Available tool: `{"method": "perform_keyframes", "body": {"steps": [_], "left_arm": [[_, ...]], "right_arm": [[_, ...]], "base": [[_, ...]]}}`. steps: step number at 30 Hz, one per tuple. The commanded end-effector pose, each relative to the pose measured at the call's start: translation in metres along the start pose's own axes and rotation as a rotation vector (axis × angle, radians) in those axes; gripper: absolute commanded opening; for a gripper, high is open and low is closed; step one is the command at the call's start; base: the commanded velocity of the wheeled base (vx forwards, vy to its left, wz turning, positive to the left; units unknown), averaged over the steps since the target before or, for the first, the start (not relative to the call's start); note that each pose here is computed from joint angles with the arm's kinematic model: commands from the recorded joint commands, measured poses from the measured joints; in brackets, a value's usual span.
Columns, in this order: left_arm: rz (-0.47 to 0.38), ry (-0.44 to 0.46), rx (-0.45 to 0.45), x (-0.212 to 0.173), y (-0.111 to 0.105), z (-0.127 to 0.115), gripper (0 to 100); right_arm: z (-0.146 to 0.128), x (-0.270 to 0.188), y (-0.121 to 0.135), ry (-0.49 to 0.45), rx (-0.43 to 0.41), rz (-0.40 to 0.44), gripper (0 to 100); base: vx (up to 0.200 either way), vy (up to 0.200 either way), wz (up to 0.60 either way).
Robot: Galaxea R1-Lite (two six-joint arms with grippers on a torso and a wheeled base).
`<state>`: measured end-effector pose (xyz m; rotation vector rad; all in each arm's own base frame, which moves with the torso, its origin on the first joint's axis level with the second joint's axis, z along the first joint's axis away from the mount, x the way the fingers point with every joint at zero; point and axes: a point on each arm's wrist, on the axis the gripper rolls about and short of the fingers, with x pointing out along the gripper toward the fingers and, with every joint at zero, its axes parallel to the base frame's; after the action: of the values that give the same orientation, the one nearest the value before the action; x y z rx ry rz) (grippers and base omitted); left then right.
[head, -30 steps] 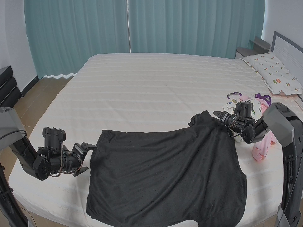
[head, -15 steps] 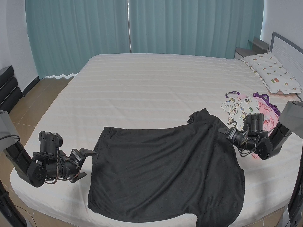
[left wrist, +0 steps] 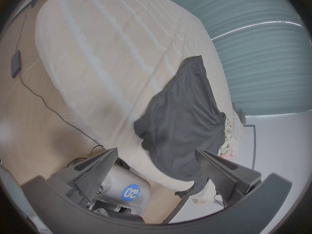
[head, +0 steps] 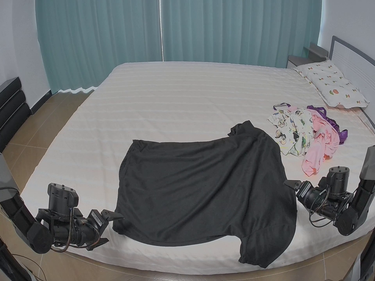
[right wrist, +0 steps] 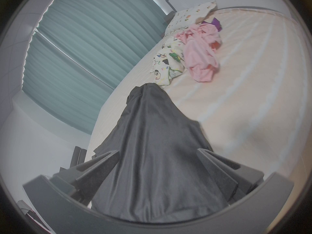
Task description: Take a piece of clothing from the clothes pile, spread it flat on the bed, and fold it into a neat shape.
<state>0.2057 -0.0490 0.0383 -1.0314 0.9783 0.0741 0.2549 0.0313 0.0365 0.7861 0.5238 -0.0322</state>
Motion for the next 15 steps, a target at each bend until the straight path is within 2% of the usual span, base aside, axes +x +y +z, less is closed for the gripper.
{"method": "perform_keyframes", "body": {"steps": [1,9,12,15], "left_arm": [[0.021,0.016,0.012,0.000,0.002,-0.010,100],[0.025,-0.008,0.036,0.013,0.001,-0.014,100],[0.076,-0.053,0.087,0.027,0.000,-0.026,100],[0.052,-0.088,0.099,0.033,-0.004,-0.031,100]], "right_arm": [[-0.011,-0.007,-0.008,0.040,0.015,-0.030,100],[-0.015,-0.006,-0.010,0.058,0.016,-0.039,100],[-0.016,-0.007,-0.010,0.059,0.017,-0.040,100],[-0.016,-0.008,-0.011,0.064,0.018,-0.042,100]], "base": [[0.000,0.000,0.00],[0.000,0.000,0.00],[0.000,0.000,0.00],[0.000,0.000,0.00]]}}
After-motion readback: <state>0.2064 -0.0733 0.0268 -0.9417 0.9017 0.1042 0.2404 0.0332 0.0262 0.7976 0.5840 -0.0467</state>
